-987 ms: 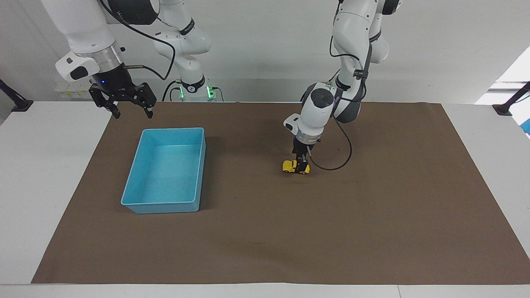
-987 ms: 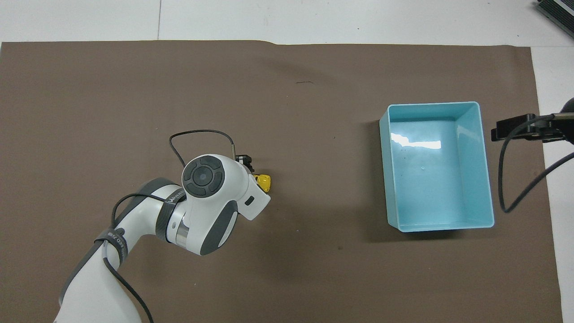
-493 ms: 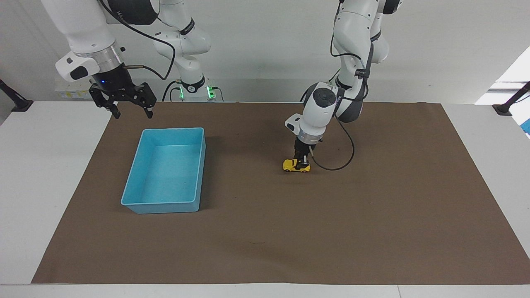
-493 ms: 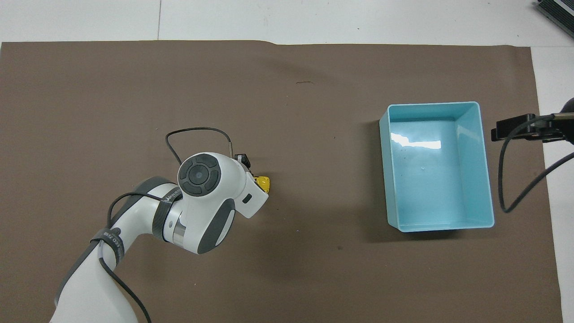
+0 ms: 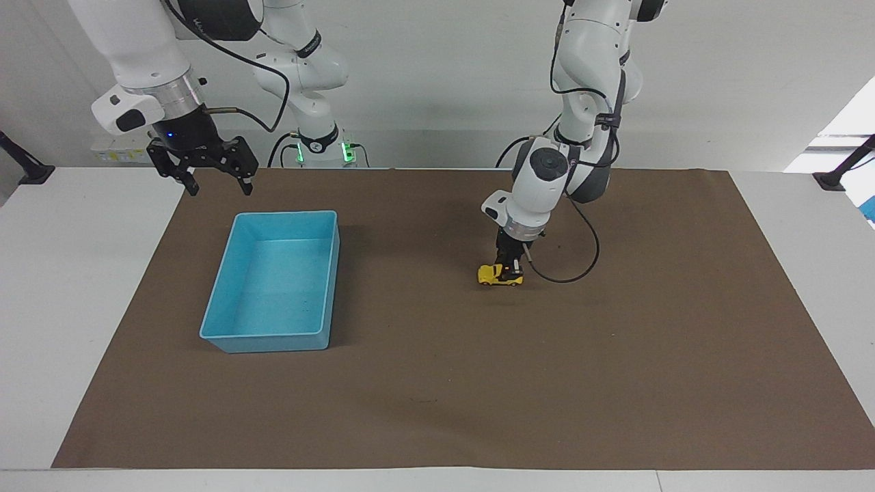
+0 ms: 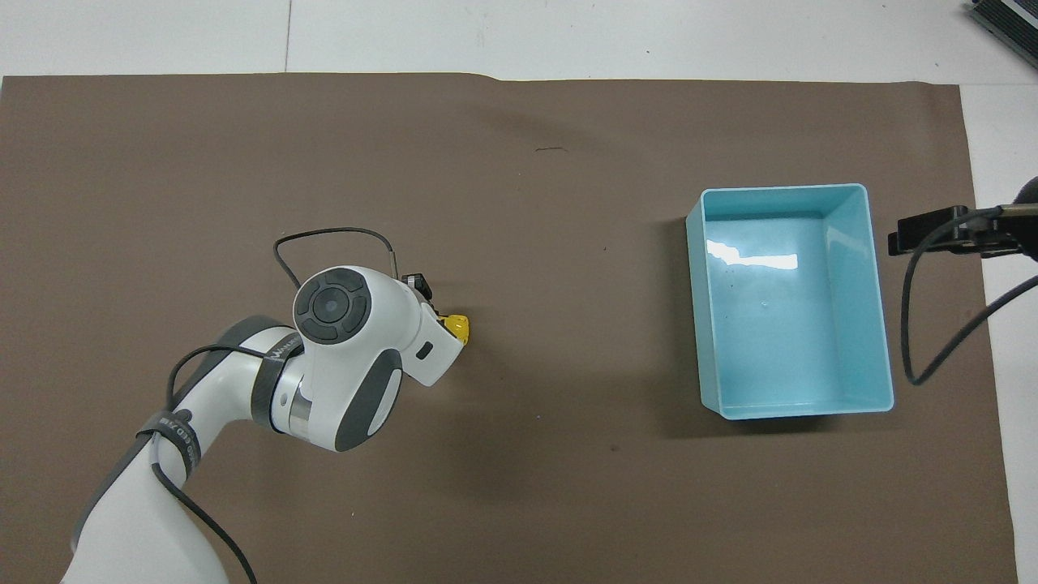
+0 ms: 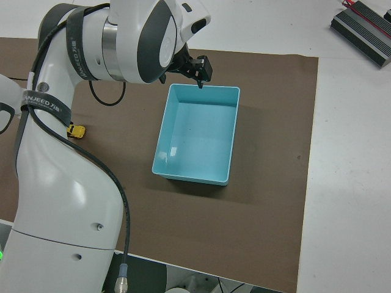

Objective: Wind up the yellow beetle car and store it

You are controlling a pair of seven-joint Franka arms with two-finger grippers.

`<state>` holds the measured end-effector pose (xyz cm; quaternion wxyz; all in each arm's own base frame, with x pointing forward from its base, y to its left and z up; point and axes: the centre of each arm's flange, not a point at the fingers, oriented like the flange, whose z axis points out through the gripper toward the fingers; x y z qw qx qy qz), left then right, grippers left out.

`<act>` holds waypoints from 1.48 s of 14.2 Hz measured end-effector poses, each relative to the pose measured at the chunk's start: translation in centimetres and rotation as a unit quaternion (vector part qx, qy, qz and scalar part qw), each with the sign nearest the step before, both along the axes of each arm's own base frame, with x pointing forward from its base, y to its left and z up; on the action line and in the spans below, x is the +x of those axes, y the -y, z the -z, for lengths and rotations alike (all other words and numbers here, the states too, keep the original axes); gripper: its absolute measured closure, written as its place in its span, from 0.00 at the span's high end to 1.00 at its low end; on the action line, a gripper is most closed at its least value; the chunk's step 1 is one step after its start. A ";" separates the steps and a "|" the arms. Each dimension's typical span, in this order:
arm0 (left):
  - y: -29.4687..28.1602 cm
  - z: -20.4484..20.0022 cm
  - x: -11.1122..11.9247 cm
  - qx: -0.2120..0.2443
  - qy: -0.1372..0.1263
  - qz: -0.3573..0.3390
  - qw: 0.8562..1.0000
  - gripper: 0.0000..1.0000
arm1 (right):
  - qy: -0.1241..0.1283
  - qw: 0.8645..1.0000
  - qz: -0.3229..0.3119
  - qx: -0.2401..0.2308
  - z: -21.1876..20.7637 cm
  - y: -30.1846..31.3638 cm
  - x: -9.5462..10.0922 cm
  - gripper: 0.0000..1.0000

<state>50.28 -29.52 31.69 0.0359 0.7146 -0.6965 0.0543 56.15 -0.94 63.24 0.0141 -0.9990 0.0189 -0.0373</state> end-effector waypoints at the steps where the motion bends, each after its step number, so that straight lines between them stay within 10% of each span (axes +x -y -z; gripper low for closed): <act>1: -0.7 0.0 0.2 0.001 -0.001 0.001 1.000 0.42 | 0.000 1.000 0.000 0.000 0.0 0.0 0.0 1.00; 21: -12.1 0.0 3.8 0.007 -0.002 0.039 0.999 0.42 | 0.000 1.000 0.000 0.000 0.0 0.0 0.0 1.00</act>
